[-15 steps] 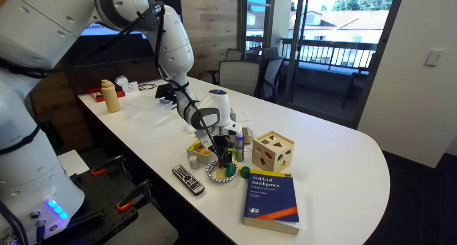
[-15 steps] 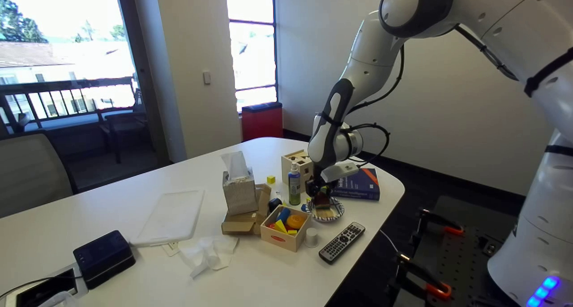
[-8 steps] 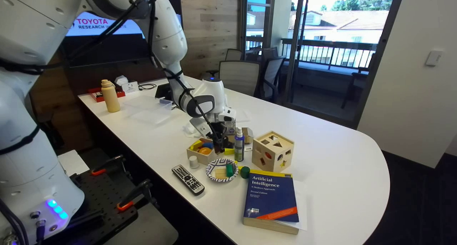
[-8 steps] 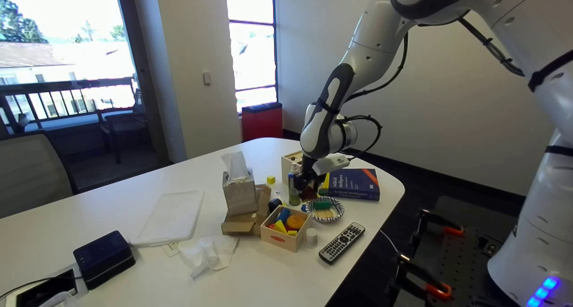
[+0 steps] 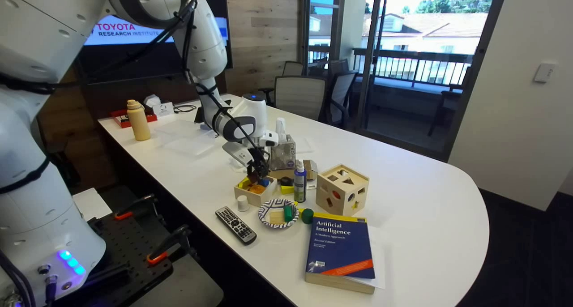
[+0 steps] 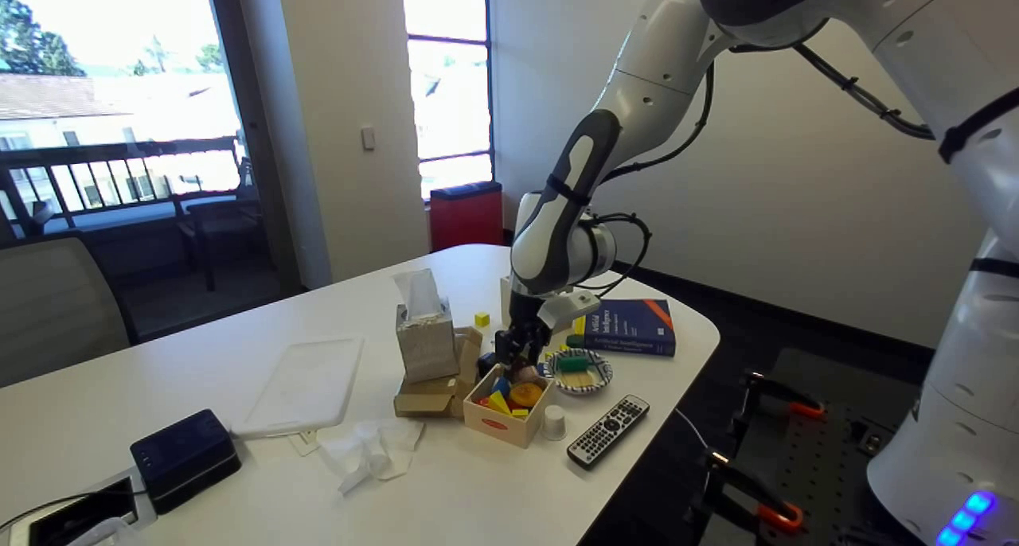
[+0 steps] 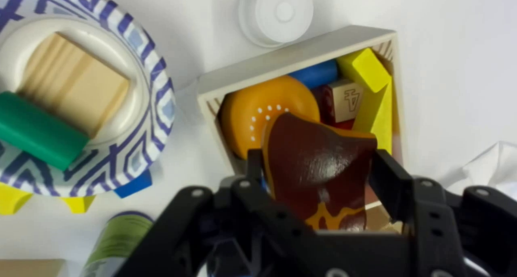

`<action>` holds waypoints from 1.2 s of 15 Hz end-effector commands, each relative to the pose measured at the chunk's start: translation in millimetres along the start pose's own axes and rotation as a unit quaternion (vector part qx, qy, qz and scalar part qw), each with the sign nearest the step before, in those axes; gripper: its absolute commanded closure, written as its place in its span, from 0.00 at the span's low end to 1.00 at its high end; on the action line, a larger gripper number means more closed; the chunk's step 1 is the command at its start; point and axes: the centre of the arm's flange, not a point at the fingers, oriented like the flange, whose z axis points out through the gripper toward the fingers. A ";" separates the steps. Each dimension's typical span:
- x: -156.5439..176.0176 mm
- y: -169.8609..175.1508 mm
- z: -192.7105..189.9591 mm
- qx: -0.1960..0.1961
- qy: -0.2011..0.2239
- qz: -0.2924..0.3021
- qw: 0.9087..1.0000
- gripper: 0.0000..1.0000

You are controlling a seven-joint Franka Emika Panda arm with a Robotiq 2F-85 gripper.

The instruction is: Move the brown item from the bowl and put it in the box

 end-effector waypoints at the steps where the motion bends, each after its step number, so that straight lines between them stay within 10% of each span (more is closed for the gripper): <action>1: -3.6 -5.0 5.5 0.011 -0.028 -0.024 0.999 0.57; 18: 3.6 0.5 35.7 0.004 -0.028 -0.018 0.999 0.57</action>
